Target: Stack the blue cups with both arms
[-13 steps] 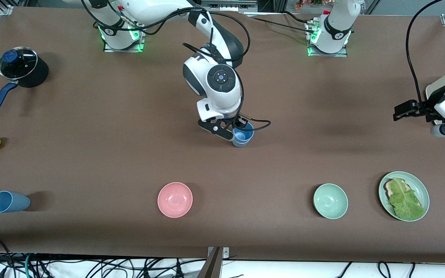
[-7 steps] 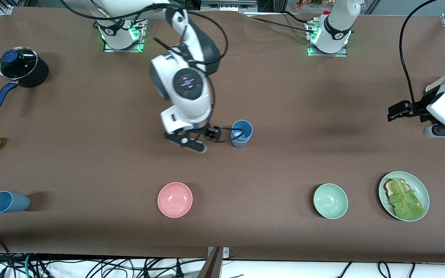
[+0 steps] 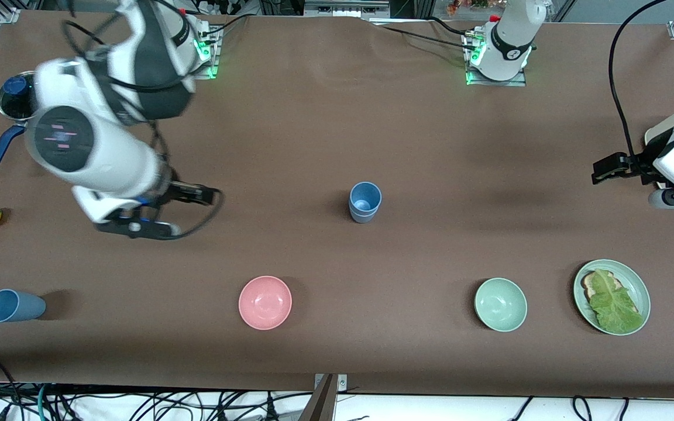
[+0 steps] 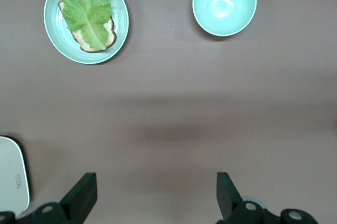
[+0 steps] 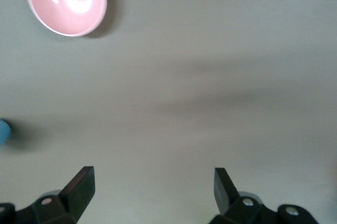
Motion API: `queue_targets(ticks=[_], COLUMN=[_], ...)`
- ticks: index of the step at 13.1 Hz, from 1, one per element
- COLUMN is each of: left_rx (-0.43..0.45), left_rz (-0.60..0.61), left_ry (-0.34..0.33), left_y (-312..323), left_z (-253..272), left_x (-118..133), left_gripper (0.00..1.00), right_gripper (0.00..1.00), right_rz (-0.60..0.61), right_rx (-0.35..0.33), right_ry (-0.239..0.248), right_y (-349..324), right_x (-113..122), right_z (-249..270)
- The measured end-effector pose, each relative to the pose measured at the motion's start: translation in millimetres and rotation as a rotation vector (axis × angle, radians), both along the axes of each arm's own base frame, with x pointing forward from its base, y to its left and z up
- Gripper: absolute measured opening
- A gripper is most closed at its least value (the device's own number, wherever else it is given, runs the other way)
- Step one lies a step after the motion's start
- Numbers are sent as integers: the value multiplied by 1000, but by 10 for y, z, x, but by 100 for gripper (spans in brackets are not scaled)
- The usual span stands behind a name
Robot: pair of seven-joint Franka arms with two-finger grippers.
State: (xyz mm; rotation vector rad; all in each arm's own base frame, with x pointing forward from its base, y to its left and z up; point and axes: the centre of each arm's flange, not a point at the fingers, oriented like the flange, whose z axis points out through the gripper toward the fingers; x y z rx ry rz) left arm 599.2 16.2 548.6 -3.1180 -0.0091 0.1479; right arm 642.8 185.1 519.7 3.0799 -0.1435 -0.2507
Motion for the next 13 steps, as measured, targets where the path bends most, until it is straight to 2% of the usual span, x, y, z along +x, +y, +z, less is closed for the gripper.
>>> queue_targets(ticks=[2,5,9,13], left_rx=[0,0,0,0], left_rz=[2,4,5,5], left_ry=[1,2,6,7], left_y=[12,26,30,30], left_z=[-3,-9,-31,-39], left_x=[0,-1,3,6], left_gripper=[100,100,100,100], right_gripper=[100,100,100,100], right_rz=[1,-9,14,20], right_rx=[36,93,97,93], right_ry=[5,8,-39,-61], right_y=[-771,-1581,-1560,-1530], right_x=[-44,-317,-686,-689], right_z=[217,413,418,486])
